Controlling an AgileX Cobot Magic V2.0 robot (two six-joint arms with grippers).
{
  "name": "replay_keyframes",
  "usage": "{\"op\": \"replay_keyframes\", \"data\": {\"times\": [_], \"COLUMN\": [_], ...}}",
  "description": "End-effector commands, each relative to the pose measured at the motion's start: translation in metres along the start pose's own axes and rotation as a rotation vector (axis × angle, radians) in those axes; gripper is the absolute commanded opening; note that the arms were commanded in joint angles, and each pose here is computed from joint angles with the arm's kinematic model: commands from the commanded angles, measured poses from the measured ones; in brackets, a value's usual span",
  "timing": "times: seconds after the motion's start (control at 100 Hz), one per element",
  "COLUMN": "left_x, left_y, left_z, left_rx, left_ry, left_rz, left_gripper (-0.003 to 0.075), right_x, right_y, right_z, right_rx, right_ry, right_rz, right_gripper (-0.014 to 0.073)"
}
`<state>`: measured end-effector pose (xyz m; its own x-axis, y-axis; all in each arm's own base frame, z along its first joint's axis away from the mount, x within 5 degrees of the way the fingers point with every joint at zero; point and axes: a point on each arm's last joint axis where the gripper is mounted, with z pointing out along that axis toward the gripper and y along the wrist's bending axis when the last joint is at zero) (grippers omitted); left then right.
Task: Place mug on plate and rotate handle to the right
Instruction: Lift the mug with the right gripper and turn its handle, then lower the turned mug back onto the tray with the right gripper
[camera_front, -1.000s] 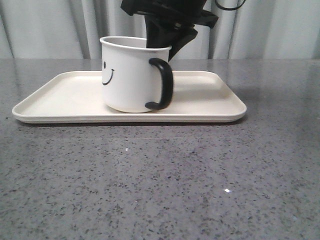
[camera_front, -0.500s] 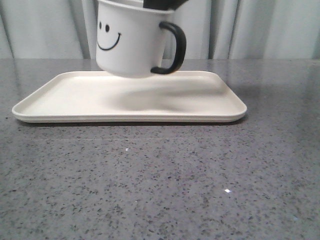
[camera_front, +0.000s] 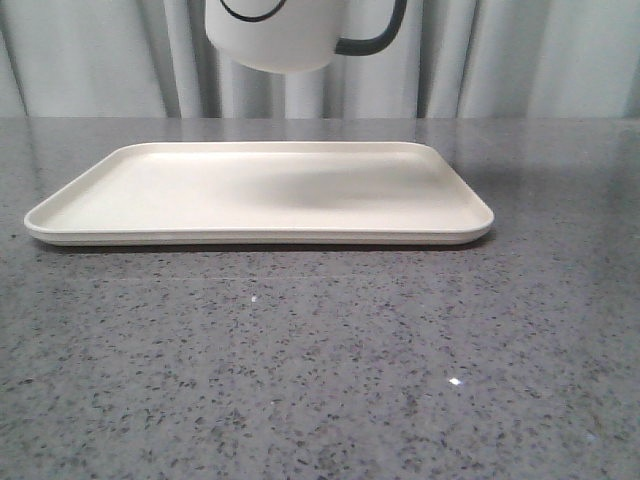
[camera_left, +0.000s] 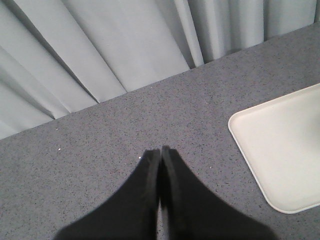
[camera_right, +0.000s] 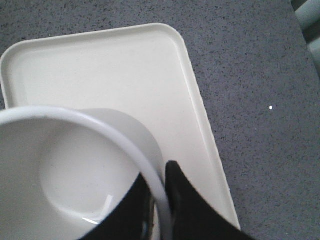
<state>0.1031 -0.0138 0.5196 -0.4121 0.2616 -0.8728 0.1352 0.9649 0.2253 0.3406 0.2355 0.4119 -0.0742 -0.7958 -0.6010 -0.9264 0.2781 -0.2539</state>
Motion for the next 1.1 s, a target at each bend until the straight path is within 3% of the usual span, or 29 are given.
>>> {"op": "replay_keyframes", "data": {"times": [0.0, 0.54, 1.09], "left_x": [-0.004, -0.004, -0.004], "left_y": [0.003, 0.003, 0.003], "left_z": [-0.005, -0.005, -0.005], "left_rx": [-0.008, -0.005, -0.005], "left_ry": [-0.044, -0.043, -0.043], "left_rz": [-0.014, -0.015, -0.015], "left_gripper": [-0.002, -0.002, -0.002], "right_x": [-0.005, 0.005, 0.009], "right_y": [0.008, 0.003, 0.005], "right_z": [-0.027, 0.031, 0.043], "right_rx": [-0.02, -0.143, -0.191], "right_ry": [-0.009, 0.021, 0.02], "right_rz": [-0.081, -0.141, -0.171], "right_gripper": [-0.0113, -0.0113, -0.0113]}}
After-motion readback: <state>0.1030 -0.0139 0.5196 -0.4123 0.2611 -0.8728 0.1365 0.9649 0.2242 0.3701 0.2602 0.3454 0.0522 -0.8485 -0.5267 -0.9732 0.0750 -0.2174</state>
